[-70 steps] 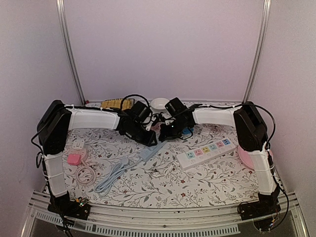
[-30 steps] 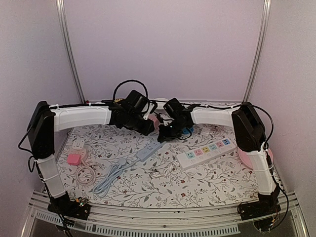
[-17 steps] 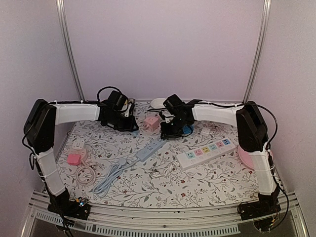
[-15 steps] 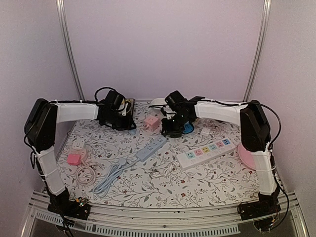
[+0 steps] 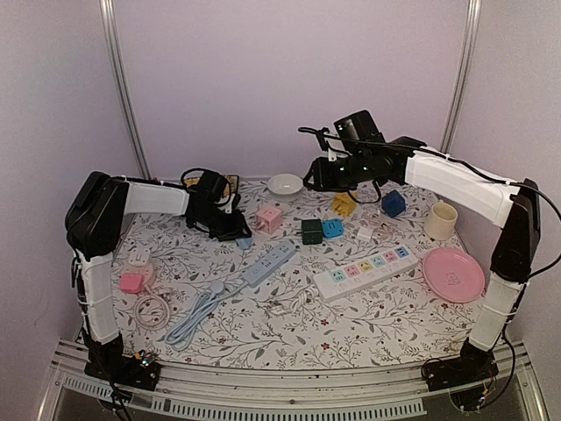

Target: Pull the plug off the socket

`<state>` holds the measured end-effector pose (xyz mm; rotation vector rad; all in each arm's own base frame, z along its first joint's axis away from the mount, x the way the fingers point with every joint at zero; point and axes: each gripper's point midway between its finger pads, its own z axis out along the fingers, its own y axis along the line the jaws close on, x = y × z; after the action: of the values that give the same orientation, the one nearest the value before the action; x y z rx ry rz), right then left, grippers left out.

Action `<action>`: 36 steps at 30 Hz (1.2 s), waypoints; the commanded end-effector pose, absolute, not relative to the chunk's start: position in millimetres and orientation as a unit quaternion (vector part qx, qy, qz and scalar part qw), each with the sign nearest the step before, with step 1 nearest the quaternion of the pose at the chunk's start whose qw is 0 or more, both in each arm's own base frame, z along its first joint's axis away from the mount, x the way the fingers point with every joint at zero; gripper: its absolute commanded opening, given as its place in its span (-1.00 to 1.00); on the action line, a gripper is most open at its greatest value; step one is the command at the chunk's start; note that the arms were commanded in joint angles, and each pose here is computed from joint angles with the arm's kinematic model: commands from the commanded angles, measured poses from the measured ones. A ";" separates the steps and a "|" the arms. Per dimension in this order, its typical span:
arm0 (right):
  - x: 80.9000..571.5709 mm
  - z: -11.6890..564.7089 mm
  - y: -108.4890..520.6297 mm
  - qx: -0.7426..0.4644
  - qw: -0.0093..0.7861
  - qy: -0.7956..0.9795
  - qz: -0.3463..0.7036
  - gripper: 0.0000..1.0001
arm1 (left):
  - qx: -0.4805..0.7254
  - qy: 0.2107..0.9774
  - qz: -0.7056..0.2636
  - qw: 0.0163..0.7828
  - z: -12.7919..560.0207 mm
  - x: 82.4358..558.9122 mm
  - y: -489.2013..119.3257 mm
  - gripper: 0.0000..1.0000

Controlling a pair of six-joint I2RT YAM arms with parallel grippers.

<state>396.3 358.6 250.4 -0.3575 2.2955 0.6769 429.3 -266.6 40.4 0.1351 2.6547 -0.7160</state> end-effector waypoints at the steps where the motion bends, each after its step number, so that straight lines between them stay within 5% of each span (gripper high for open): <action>1: 398.6 276.7 335.4 -0.118 0.395 0.874 0.256 -0.25 | 0.031 0.946 -0.242 0.213 49.4 441.9 -259.4 0.01; 5: 396.6 294.8 319.6 -0.123 0.418 0.865 0.249 -0.11 | 0.012 0.952 -0.208 0.224 53.5 439.8 -242.7 0.44; 9: 382.7 308.5 303.5 -0.127 0.431 0.858 0.248 0.06 | -0.004 0.952 -0.183 0.245 71.1 437.2 -228.7 0.62; 22: 325.6 306.6 274.6 -0.165 0.429 0.845 0.274 0.76 | -0.190 0.935 -0.069 0.292 126.8 372.4 -133.3 0.65; 36: 301.9 292.8 272.4 -0.189 0.422 0.834 0.303 0.92 | -0.461 0.855 0.085 0.220 107.4 241.7 -22.3 0.80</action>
<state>300.9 271.3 275.1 -0.4492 2.1639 0.7434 279.1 -56.8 122.6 -1.0027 2.4232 0.0526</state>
